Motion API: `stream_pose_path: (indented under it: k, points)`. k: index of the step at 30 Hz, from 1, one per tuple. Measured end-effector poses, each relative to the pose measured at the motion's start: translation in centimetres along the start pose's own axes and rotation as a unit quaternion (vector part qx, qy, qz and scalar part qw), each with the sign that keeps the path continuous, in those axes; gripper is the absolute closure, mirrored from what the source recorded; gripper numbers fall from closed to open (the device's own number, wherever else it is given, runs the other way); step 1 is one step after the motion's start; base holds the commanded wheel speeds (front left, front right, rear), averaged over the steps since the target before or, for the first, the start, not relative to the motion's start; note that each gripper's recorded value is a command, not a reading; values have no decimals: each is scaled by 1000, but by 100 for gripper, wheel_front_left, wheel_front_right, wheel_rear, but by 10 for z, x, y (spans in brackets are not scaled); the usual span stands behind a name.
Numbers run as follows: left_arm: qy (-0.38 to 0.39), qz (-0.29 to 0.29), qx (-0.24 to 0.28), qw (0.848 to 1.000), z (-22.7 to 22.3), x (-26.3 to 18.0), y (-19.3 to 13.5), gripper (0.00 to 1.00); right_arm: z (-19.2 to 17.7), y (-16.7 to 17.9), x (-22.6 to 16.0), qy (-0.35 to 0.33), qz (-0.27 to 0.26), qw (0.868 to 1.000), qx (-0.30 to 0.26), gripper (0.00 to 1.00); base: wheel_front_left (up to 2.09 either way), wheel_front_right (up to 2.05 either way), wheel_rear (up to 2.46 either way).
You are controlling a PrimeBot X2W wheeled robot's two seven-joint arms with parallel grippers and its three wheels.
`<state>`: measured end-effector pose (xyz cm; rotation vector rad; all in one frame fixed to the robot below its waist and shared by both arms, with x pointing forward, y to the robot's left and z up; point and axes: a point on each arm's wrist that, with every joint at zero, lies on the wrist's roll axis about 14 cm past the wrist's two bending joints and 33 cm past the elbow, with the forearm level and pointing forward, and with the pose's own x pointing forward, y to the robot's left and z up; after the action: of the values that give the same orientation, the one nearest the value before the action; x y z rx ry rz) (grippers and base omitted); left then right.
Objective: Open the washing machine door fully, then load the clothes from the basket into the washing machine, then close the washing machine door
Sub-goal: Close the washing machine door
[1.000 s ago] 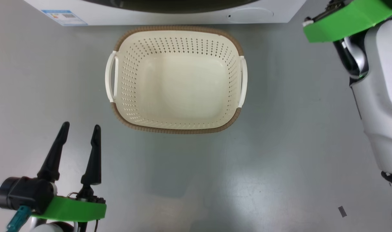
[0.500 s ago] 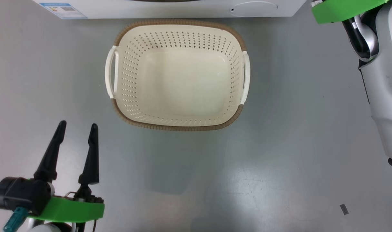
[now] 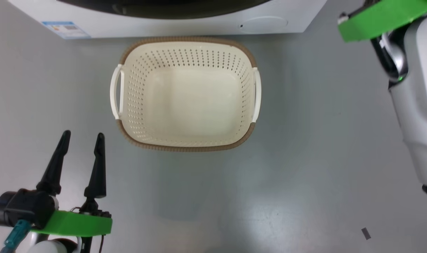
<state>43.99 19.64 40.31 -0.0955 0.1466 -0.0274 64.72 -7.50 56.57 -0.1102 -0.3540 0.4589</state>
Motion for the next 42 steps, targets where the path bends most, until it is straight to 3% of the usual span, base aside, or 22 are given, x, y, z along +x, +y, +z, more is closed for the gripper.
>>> stream_pose_path:
  k: [3,9,15,18,19,32,42]
  points:
    - [-3,-1,-3,1000,3,0,-1,0,3,2,-12,6,-1,1000,3,100,0,0,0]
    - [-13,-6,-9,1000,12,-3,-8,0,10,7,-40,22,-4,1000,5,69,0,0,0]
    - [-30,-9,-18,999,26,-7,-14,0,26,10,-70,30,-11,999,5,48,0,0,0]
    - [-40,-10,-22,999,34,-10,-17,0,36,10,-86,33,-17,999,1,21,0,0,0]
    - [-44,-12,-25,999,38,-14,-19,0,43,9,-96,33,-21,999,-2,2,0,0,0]
    - [-63,-20,-38,997,56,-52,-30,0,82,9,-178,43,-57,997,-16,0,0,0,0]
    - [-85,-35,-45,995,71,-67,-41,0,101,-3,-237,44,-114,992,-12,0,0,0,0]
